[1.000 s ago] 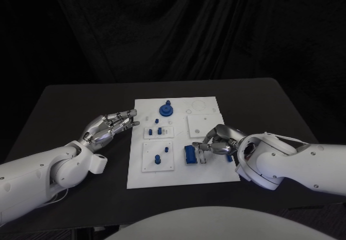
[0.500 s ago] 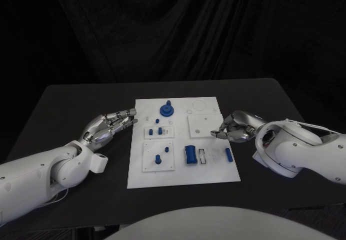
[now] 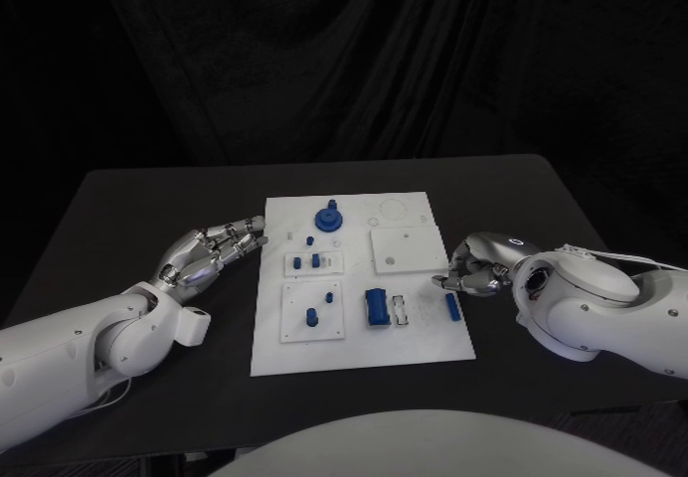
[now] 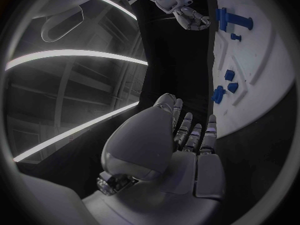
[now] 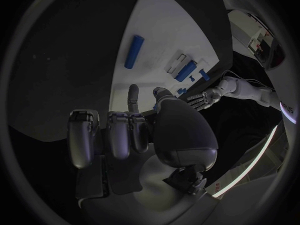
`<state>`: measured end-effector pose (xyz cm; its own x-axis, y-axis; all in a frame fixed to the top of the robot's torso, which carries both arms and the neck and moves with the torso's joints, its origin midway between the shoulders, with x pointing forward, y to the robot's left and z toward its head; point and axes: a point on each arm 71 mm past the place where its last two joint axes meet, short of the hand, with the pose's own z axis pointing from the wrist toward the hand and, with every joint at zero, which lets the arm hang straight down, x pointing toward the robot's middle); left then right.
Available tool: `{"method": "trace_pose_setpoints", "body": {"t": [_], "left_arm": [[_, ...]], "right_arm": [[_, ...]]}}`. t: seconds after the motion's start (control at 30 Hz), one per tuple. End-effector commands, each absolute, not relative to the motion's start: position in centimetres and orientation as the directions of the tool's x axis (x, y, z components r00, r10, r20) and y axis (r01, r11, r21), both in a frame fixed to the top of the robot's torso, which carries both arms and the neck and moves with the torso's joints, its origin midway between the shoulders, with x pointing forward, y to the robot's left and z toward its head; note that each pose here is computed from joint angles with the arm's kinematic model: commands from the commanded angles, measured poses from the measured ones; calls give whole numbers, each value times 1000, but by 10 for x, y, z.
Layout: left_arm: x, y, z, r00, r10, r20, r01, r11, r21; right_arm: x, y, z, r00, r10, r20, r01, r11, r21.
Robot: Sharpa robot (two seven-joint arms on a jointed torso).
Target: Assemble the parts on the task board
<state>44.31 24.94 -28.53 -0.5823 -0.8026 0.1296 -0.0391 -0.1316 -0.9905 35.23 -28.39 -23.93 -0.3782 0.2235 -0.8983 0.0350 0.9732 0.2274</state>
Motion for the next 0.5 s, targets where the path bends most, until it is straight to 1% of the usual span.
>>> {"method": "trace_pose_setpoints", "body": {"t": [0.03,0.23,0.5], "left_arm": [[443,250,-282,-580,-803,135,-3,-163,-987],[443,249,-283,-585,-799,139,-10,-164,-986],[442,250,-283,-588,-797,142,-17,-164,-986]], "right_arm": [[350,-288,-241,-367,117,-923,41,993,110],[347,-289,-247,-382,76,-921,39,997,66],[344,-288,-254,-408,51,-911,39,998,38]]}}
